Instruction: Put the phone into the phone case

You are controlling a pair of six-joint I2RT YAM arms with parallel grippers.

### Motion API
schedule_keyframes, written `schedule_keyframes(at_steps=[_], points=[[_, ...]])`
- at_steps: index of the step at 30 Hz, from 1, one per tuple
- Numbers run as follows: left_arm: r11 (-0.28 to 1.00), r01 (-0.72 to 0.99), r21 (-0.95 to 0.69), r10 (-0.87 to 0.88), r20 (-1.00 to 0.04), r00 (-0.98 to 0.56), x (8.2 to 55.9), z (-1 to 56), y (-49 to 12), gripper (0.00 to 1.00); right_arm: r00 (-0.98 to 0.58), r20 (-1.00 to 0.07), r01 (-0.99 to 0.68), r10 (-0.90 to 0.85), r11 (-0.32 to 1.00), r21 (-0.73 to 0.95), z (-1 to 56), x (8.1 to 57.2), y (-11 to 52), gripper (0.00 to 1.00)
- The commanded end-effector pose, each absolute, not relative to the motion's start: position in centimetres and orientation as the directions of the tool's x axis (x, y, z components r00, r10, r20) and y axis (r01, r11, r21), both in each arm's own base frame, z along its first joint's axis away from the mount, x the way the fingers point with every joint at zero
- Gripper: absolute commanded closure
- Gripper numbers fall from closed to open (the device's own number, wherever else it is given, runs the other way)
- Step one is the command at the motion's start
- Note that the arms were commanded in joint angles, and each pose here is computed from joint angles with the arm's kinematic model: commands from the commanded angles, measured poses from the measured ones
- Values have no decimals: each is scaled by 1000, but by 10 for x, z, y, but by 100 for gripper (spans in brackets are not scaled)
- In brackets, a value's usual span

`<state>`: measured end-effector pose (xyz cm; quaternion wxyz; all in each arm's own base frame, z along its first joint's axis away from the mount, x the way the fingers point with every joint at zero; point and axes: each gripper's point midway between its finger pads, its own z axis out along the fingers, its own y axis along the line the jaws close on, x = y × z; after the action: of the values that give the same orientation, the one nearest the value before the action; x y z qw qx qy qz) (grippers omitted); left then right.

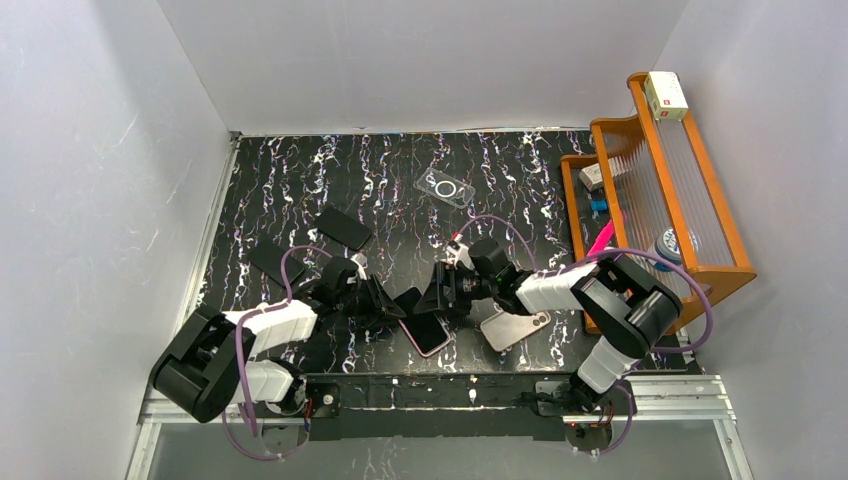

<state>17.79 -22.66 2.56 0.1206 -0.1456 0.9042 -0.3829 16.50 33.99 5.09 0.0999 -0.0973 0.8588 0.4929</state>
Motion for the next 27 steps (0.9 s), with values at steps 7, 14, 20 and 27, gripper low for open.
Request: schedule_keyframes(at_steps=[7,14,20,27], points=[[629,-160,-761,-342,-86,-936,173,26,-233,77,-958,-287,-246,18,469,848,68,167,343,18],[522,-184,-833,-361,-20,-932,167,41,-244,78,-958,-285,-266,41,250,931,108,156,354,23],[504,-161,-848,-356,-34,-934,170,50,-247,78,-961,-274,-264,31,173,949,119,152,359,30],[511,-167,-843,-355,-30,-934,169,46,-246,78,-964,-265,-253,33,210,945,108,154,357,36]])
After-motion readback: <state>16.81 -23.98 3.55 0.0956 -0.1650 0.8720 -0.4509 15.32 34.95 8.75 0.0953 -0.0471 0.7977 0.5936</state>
